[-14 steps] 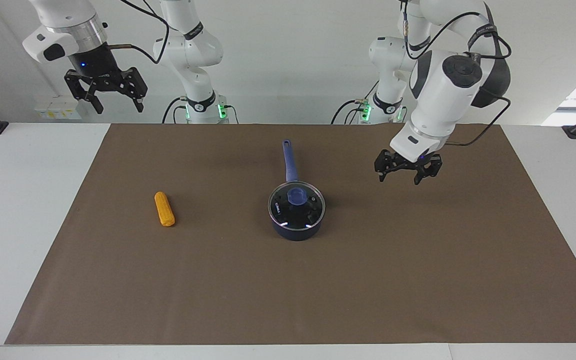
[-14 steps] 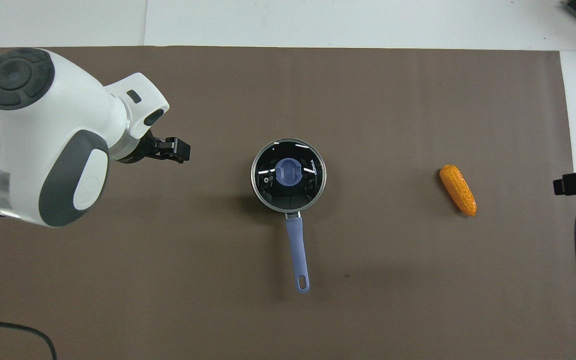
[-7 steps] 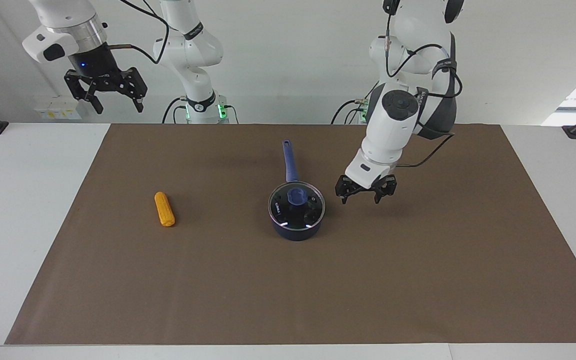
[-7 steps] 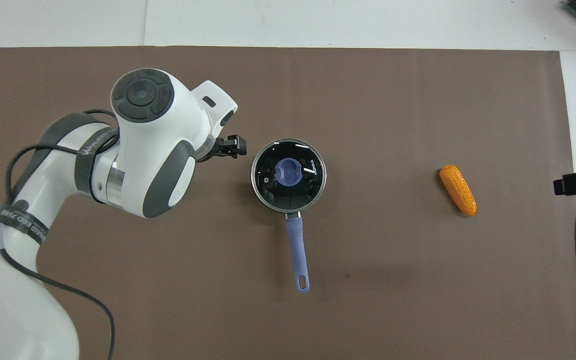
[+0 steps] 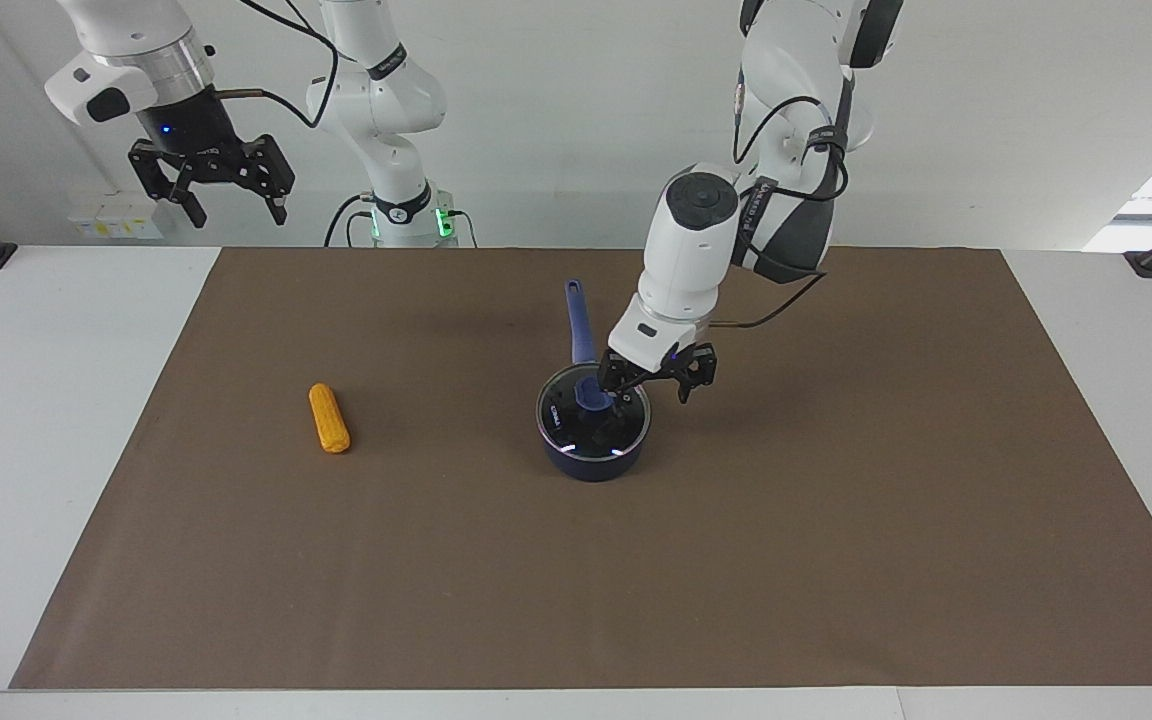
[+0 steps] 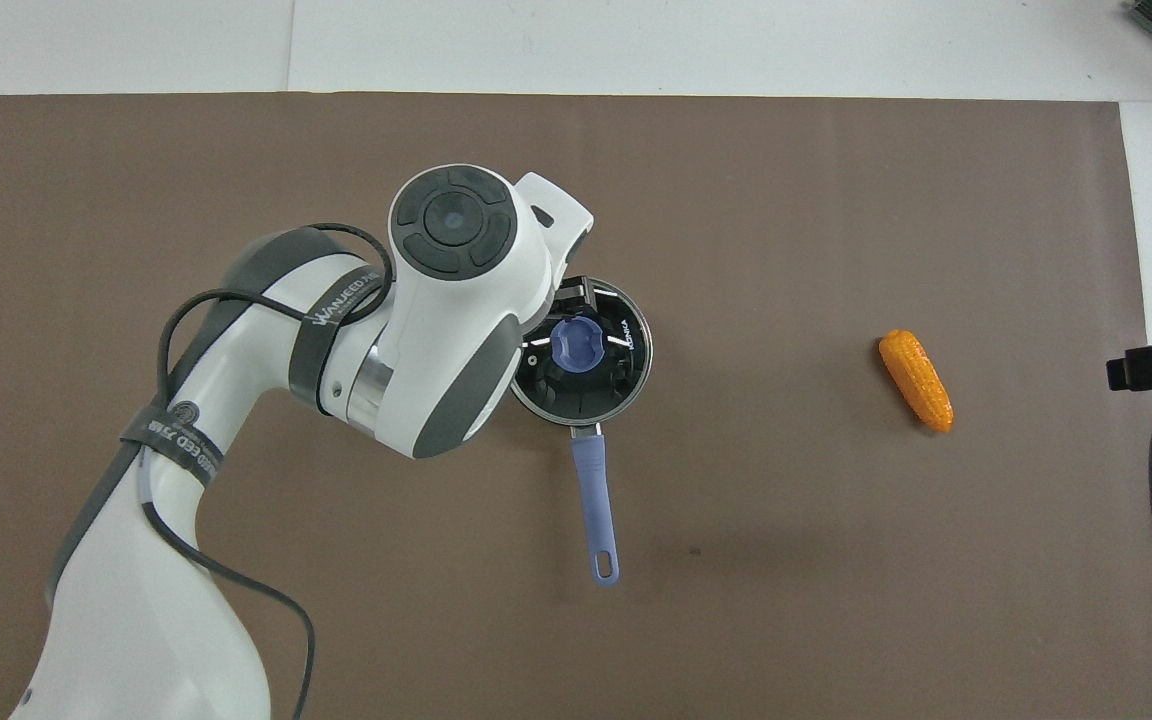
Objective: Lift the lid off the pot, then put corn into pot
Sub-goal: 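Grasp the lid's blue knob with the left gripper, then lift the lid off the pot while the right gripper reaches the corn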
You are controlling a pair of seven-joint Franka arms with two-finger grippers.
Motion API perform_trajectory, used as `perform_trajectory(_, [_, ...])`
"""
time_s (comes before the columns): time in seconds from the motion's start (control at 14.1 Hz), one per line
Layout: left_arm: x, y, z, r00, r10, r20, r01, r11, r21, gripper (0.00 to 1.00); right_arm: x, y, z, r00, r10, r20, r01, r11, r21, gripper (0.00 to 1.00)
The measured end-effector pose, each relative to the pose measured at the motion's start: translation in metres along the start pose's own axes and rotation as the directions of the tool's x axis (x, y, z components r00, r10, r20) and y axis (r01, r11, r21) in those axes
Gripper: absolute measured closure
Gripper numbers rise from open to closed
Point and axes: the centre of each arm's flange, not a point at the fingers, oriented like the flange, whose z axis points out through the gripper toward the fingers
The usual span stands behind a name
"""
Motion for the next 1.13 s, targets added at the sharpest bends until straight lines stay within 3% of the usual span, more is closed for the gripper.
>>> perform_trajectory(0.42, [-0.025, 0.042, 0.045, 0.998, -0.057, 0.02, 0.057, 0.998, 0.033, 0.0, 0.0, -0.001, 0.0, 1.0, -0.002, 0.0, 0.002, 1.0, 0.0, 0.0])
perform_trajectory(0.71, [-0.023, 0.044, 0.045, 0.998, -0.062, 0.013, 0.062, 0.998, 0.033, 0.0, 0.002, -0.001, 0.021, 0.999, -0.002, 0.033, 0.002, 1.0, 0.002, 0.0])
perform_trajectory(0.78, [-0.023, 0.044, 0.044, 0.998, -0.063, 0.012, 0.062, 0.998, 0.032, 0.07, 0.007, -0.001, 0.032, 1.0, -0.002, 0.023, 0.002, 1.0, 0.001, 0.0])
perform_trajectory(0.92, [-0.023, 0.044, 0.043, 0.998, -0.063, 0.01, 0.062, 0.998, 0.03, 0.34, 0.018, 0.0, 0.057, 1.0, -0.002, 0.0, 0.002, 1.0, -0.002, 0.0])
perform_trajectory(1.13, [-0.022, 0.044, 0.042, 0.998, -0.066, 0.009, 0.066, 0.997, 0.03, 0.39, 0.034, -0.001, 0.099, 1.0, -0.003, 0.023, 0.003, 1.0, -0.005, 0.0])
